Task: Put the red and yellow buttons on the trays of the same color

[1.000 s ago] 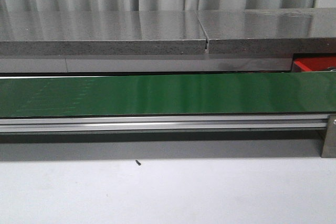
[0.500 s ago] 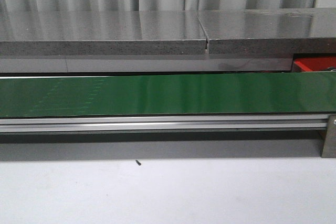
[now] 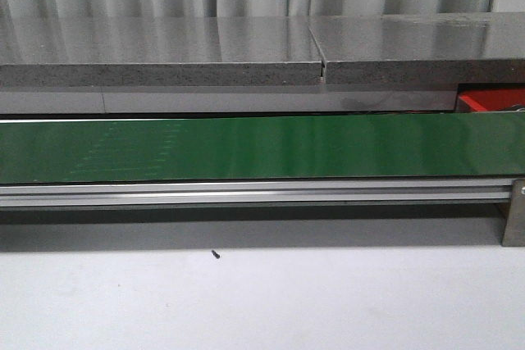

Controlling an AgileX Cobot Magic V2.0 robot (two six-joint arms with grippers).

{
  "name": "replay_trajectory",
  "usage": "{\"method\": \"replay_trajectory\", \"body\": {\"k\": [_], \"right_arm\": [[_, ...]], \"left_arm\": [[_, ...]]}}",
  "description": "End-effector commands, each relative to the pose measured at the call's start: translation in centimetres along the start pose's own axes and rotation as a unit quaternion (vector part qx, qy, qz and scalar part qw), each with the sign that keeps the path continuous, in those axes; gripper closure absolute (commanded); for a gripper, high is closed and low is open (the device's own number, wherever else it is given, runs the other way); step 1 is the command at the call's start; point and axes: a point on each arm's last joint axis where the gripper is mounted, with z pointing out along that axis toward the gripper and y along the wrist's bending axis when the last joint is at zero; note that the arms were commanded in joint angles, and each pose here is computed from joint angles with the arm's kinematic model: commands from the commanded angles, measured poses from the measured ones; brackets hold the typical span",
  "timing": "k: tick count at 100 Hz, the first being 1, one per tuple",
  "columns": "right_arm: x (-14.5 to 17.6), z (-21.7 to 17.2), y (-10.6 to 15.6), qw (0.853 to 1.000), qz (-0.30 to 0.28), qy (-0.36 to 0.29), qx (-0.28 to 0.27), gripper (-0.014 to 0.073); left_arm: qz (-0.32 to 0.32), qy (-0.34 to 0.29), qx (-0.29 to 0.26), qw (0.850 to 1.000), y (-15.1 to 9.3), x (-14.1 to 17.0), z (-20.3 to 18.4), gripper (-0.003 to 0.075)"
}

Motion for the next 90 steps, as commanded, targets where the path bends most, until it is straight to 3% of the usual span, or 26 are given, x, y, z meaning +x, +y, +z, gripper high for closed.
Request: {"method": "replay_trajectory", "body": {"k": [1,10,21,90], "right_arm": [[-0.8,-0.2,0.1,0.999,-0.005,-0.049,-0.007,0.0709],[-0.8,-0.2,0.1,0.999,-0.005,-0.049,-0.007,0.0709],[-0.8,-0.2,0.1,0.999,-0.005,-0.049,-0.007,0.0709],[-0.7,-0.2,0.1,0.999,-0.005,-0.045,-0.006,0.0709]], "left_arm": [[-0.019,-0.054,-0.007,0.998,0.1,0.2,-0.6,0.0739],[-0.02,-0.067,-0.007,0.998,0.0,1.9,-1.3,0.0739],[-0.021,-0.034,-0.005,0.999,-0.1,2.7,-1.8,0.0739],[-0.02,-0.046,-0.024,0.998,0.1,2.5,-1.8,0.0739]]}}
